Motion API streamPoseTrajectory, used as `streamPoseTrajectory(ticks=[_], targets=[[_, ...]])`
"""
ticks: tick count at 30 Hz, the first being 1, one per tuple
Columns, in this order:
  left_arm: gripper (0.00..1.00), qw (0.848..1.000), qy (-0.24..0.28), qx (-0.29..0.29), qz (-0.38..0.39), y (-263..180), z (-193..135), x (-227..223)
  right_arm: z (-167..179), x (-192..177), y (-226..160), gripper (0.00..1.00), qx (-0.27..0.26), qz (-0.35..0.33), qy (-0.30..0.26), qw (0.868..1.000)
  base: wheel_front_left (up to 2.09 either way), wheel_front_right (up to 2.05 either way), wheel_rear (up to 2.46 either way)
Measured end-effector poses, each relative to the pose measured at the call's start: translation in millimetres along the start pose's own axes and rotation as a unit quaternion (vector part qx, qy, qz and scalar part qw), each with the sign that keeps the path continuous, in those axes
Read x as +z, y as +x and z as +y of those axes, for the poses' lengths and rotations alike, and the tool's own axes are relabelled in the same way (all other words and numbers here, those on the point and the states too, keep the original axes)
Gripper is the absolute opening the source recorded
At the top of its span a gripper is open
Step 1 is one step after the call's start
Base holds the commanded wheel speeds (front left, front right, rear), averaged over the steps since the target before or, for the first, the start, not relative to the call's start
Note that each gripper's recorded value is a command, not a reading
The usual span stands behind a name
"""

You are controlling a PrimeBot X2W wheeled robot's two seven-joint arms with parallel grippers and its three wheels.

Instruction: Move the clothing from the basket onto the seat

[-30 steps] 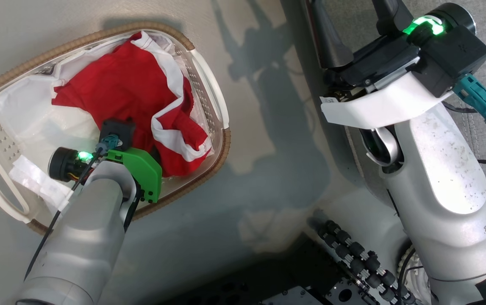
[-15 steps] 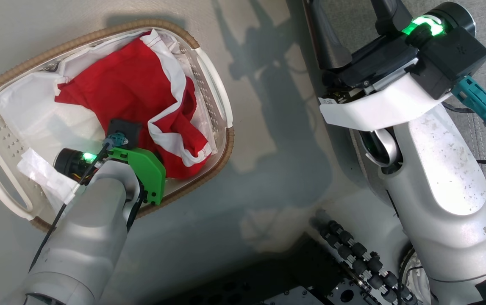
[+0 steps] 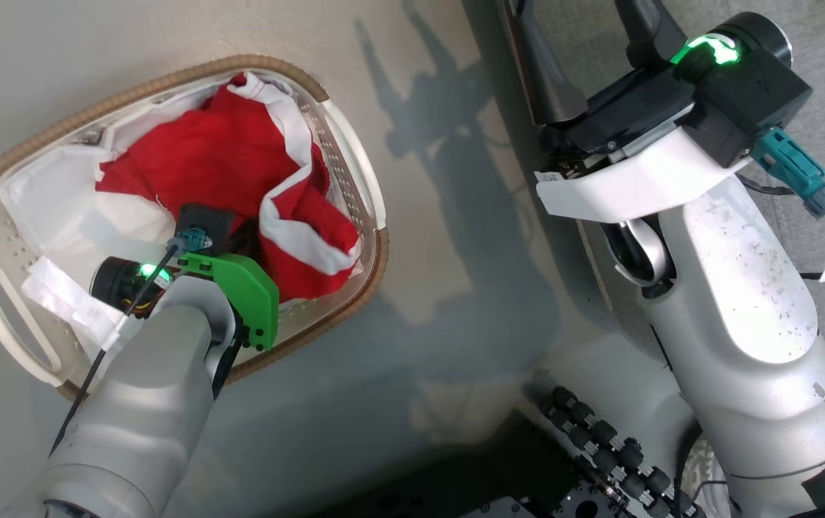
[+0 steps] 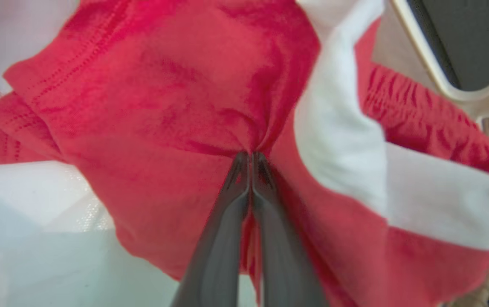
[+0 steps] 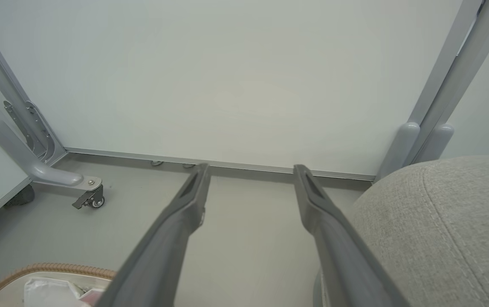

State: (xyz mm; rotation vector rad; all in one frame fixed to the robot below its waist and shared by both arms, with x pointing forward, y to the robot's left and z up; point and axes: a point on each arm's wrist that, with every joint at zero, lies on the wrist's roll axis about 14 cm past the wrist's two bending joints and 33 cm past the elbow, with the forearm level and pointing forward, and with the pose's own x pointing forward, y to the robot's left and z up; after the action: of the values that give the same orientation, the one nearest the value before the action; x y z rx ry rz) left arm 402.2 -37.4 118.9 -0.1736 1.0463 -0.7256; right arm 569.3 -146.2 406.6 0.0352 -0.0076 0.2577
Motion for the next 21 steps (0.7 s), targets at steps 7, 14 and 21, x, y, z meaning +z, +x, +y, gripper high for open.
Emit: streamPoseTrajectory(ticks=[7, 14, 21], targets=[[0.00, 1.000, 0.001, 0.001, -0.026, -18, -11, 18, 0, 20, -9, 1.00, -0.006, -0.007, 0.000, 1.000, 0.00, 0.00, 0.00], [0.00, 0.998, 0.002, 0.008, -0.054, -41, -21, 37, 4, 41, -21, 1.00, -0.010, -0.014, 0.001, 1.000, 0.00, 0.00, 0.00], [0.00, 0.993, 0.001, 0.009, -0.118, -68, -33, 78, 8, 59, -38, 1.00, -0.017, -0.019, 0.002, 1.000, 0.00, 0.00, 0.00]])
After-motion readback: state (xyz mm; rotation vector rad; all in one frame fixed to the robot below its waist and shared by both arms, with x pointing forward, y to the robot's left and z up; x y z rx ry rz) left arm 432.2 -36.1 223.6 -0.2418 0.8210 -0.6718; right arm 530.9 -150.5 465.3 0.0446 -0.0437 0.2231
